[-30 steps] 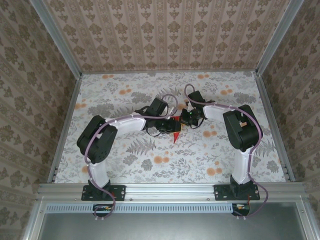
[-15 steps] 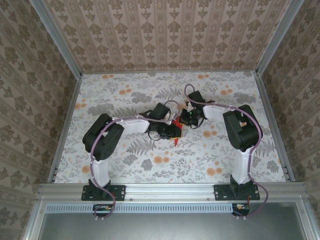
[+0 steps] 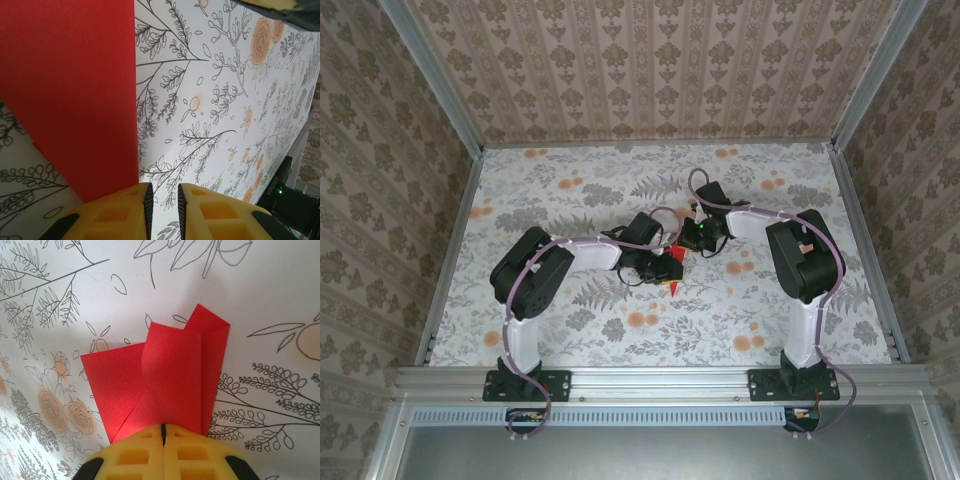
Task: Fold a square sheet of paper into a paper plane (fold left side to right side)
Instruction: Fold the wing for the fifth time at the center of the table.
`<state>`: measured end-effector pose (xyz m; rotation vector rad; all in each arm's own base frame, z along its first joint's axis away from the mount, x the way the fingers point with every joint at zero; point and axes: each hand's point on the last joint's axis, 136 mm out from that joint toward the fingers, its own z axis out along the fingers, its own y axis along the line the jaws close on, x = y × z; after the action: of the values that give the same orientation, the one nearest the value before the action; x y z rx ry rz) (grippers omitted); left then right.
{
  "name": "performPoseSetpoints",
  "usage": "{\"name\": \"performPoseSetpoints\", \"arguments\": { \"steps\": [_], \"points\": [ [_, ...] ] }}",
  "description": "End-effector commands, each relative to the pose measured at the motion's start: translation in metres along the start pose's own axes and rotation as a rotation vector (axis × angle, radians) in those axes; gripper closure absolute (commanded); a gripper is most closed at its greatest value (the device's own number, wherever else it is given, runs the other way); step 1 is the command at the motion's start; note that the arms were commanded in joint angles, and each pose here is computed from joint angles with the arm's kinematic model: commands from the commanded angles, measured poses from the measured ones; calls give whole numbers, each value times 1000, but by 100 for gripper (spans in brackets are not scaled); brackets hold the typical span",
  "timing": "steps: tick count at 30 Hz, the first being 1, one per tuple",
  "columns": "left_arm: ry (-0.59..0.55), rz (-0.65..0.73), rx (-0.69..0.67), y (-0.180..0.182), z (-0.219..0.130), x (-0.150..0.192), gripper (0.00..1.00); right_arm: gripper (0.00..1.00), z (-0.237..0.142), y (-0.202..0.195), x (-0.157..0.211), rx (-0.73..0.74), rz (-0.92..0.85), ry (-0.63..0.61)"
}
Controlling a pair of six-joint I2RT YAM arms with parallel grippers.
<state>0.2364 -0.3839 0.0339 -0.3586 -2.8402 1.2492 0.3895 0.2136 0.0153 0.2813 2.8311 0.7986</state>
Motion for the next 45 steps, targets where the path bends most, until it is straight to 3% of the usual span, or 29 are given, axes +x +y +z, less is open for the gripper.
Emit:
{"name": "performPoseSetpoints", "arguments": {
  "steps": [1, 12, 21, 30, 45],
  "points": [
    [44, -45, -31, 13, 11, 15, 77, 95, 9, -35, 30, 121, 42, 103],
    [91, -93, -155, 35, 17, 37, 79, 95, -6, -5, 10, 6, -18, 23],
    [103, -102, -184, 45, 23, 49, 84, 100, -62, 37, -6, -149, -144, -144],
    [98, -94, -183, 43, 23, 49, 85, 100, -55, 34, 37, -226, -138, -49],
    [100, -97, -190, 43, 21, 49, 86, 100, -16, 20, 47, -178, -112, 30]
  ]
}}
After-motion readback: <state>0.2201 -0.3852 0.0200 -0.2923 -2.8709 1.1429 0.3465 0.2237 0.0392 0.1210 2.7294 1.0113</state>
